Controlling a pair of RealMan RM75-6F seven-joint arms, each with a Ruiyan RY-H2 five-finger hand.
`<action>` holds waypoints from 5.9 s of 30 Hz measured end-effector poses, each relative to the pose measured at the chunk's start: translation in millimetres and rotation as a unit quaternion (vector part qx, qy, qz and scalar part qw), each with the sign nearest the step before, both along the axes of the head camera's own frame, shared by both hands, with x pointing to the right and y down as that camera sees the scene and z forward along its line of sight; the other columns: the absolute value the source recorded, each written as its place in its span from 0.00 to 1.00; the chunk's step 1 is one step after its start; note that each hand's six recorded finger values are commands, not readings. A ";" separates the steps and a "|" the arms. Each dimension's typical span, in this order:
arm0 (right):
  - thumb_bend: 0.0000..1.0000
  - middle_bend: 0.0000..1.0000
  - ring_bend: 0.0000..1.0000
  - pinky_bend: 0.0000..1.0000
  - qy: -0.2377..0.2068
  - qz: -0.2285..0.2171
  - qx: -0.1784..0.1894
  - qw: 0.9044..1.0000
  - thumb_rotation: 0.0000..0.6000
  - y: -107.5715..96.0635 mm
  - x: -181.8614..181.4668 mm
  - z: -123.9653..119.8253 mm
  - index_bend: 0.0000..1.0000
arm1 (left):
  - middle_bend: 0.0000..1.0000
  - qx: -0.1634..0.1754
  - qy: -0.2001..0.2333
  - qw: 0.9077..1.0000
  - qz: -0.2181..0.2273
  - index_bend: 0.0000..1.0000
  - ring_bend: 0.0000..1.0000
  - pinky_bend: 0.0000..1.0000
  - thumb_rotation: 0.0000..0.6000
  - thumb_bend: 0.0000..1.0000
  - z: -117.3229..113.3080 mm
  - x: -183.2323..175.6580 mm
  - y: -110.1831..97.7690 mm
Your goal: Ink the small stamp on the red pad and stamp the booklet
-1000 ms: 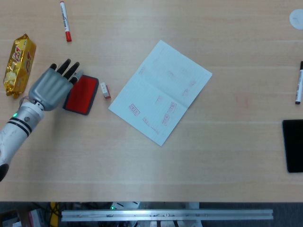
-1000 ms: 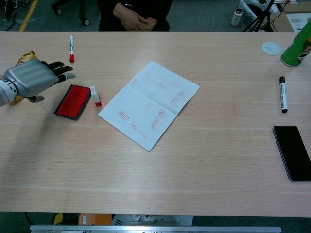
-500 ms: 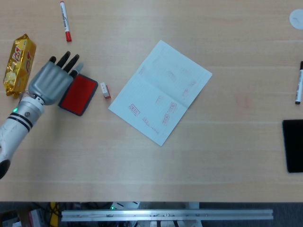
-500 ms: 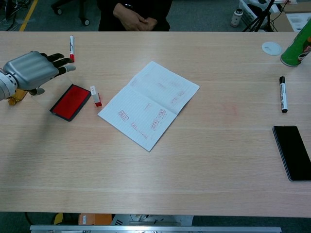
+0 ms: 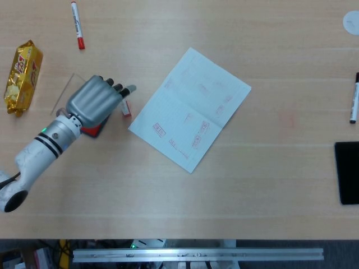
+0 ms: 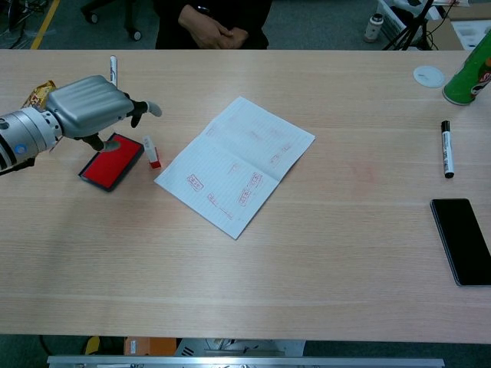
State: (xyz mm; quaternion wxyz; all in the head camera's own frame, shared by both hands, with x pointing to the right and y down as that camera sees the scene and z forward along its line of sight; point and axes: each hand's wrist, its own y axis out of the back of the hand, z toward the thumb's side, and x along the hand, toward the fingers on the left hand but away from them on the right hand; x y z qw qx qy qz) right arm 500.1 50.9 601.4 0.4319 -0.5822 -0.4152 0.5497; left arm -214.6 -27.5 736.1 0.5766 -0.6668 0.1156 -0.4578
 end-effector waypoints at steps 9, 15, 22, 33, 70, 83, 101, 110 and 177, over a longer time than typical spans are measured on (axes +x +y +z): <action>0.19 0.42 0.41 0.50 0.004 0.005 -0.002 1.000 1.00 1.1 3.7 -0.5 0.37 | 0.86 -0.017 -0.004 1.000 0.010 0.22 0.87 1.00 1.00 0.24 23.0 18.2 -9.7; 0.19 0.42 0.41 0.51 0.006 0.007 -0.004 1.000 1.00 1.5 4.4 0.5 0.37 | 0.94 -0.024 -0.004 1.000 0.014 0.28 0.93 1.00 1.00 0.24 31.7 20.6 -11.9; 0.19 0.42 0.41 0.51 0.008 0.007 -0.005 1.000 1.00 1.3 3.2 1.2 0.37 | 0.96 -0.027 -0.016 0.999 0.027 0.34 0.95 1.00 1.00 0.24 39.4 18.0 -11.9; 0.19 0.42 0.41 0.51 0.009 0.008 -0.008 1.000 1.00 2.2 2.0 1.9 0.37 | 0.96 -0.029 -0.038 0.999 0.023 0.39 0.95 1.00 1.00 0.24 47.5 8.9 -14.0; 0.19 0.42 0.43 0.51 0.009 0.016 -0.011 1.000 1.00 6.5 9.3 1.2 0.37 | 0.98 -0.035 -0.056 0.998 0.000 0.46 0.97 1.00 1.00 0.24 48.9 8.9 -3.9; 0.19 0.42 0.43 0.51 0.008 0.018 -0.012 1.000 1.00 7.0 12.0 1.0 0.37 | 0.98 -0.033 -0.053 0.998 -0.002 0.46 0.97 1.00 1.00 0.24 52.4 14.7 0.7; 0.19 0.42 0.43 0.51 0.010 0.020 -0.016 1.000 1.00 8.5 12.9 2.3 0.37 | 0.98 -0.035 -0.051 0.998 -0.011 0.46 0.97 1.00 1.00 0.29 56.5 13.9 -0.3; 0.19 0.42 0.44 0.51 0.010 0.023 -0.017 1.000 1.00 9.5 13.9 2.8 0.37 | 0.98 -0.037 -0.050 0.998 -0.011 0.46 0.97 1.00 1.00 0.33 57.2 14.9 -0.3; 0.19 0.42 0.45 0.51 0.009 0.021 -0.020 1.000 1.00 11.5 10.7 3.9 0.38 | 0.98 -0.003 -0.085 0.996 -0.039 0.57 0.97 1.00 1.00 0.35 44.5 -35.3 -18.8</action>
